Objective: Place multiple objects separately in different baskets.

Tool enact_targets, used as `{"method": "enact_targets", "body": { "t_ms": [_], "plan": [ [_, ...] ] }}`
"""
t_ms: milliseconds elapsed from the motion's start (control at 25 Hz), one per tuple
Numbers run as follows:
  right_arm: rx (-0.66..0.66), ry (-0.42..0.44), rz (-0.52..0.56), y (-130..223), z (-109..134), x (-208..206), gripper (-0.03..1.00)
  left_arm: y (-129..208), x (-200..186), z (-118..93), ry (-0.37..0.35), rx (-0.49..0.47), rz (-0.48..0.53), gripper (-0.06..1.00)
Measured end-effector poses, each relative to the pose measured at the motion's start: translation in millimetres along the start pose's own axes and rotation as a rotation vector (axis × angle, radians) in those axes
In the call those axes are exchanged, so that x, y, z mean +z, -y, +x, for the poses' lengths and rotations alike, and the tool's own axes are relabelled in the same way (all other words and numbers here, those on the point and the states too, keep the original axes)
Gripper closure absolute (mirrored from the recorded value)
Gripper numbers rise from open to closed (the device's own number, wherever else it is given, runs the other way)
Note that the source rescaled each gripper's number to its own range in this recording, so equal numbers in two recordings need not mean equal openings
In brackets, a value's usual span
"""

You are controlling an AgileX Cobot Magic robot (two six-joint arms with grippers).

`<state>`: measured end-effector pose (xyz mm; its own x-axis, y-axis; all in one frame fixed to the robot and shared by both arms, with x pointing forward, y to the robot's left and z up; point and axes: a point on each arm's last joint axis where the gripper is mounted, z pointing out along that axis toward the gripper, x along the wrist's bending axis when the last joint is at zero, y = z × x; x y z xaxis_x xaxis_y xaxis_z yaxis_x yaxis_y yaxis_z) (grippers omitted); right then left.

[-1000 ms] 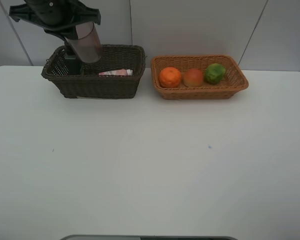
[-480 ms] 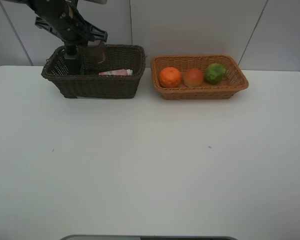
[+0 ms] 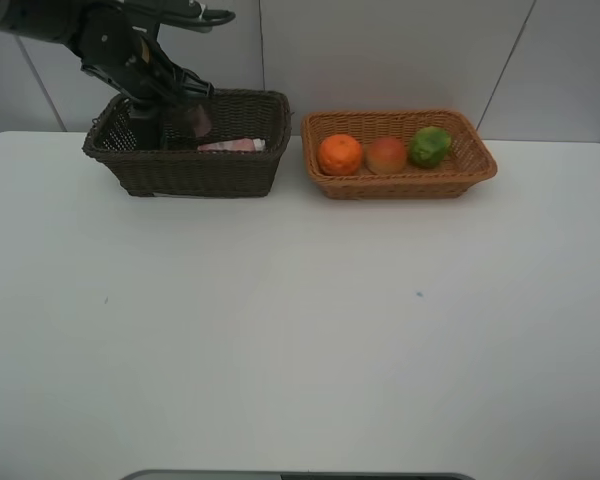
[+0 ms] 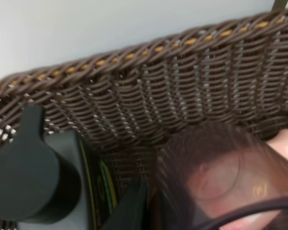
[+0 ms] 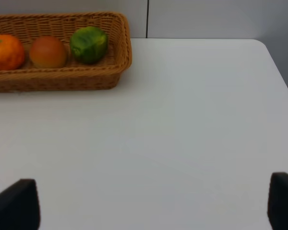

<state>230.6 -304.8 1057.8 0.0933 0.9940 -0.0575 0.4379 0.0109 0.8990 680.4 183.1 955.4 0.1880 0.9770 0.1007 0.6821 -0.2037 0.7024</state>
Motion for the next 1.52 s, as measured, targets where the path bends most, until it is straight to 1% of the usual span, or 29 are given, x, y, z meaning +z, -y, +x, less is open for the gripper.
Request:
{"method": "enact_targets", "body": {
  "t_ms": [120,360,400,440,480,520,600,680,720,800,920,1200,1360,1520],
  "plan": [
    [0.0,0.0,0.0,0.0,0.0,0.0,-0.03,6.0,7.5,-1.1,0.0,0.003,0.021,0.94],
    [0.0,0.0,0.0,0.0,0.0,0.0,-0.03,6.9,8.7,-1.3,0.0,0.002,0.024,0.94],
    [0.0,0.0,0.0,0.0,0.0,0.0,-0.03,6.9,8.7,-1.3,0.001,-0.001,0.025,0.92],
    [0.0,0.0,0.0,0.0,0.0,0.0,-0.03,7.0,8.7,-1.5,0.003,-0.007,0.025,0.88],
    [0.0,0.0,0.0,0.0,0.0,0.0,-0.03,7.1,8.7,-1.6,0.004,-0.013,0.026,0.81],
    [0.0,0.0,0.0,0.0,0.0,0.0,-0.03,7.2,8.7,-1.8,0.006,-0.019,0.027,0.7],
    [0.0,0.0,0.0,0.0,0.0,0.0,-0.03,7.3,8.7,-1.9,0.007,-0.026,0.028,0.43],
    [0.0,0.0,0.0,0.0,0.0,0.0,-0.03,7.3,8.7,-1.9,0.007,-0.026,0.028,0.21],
    [0.0,0.0,0.0,0.0,0.0,0.0,-0.03,7.2,8.7,-2.0,0.008,-0.028,0.028,0.13],
    [0.0,0.0,0.0,0.0,0.0,0.0,-0.03,7.3,8.7,-2.0,0.008,-0.029,0.028,0.06],
    [0.0,0.0,0.0,0.0,0.0,0.0,-0.03,7.3,8.7,-2.0,0.009,-0.03,0.028,0.03],
    [0.0,0.0,0.0,0.0,0.0,0.0,-0.03,-0.2,-1.5,-0.7,0.01,-0.048,0.006,0.03],
    [0.0,0.0,0.0,0.0,0.0,0.0,-0.03,-8.9,-21.8,1.9,-0.001,-0.087,0.016,0.03],
    [0.0,0.0,0.0,0.0,0.0,0.0,-0.03,-21.8,-56.4,5.9,-0.001,-0.106,0.024,0.03]
  ]
}}
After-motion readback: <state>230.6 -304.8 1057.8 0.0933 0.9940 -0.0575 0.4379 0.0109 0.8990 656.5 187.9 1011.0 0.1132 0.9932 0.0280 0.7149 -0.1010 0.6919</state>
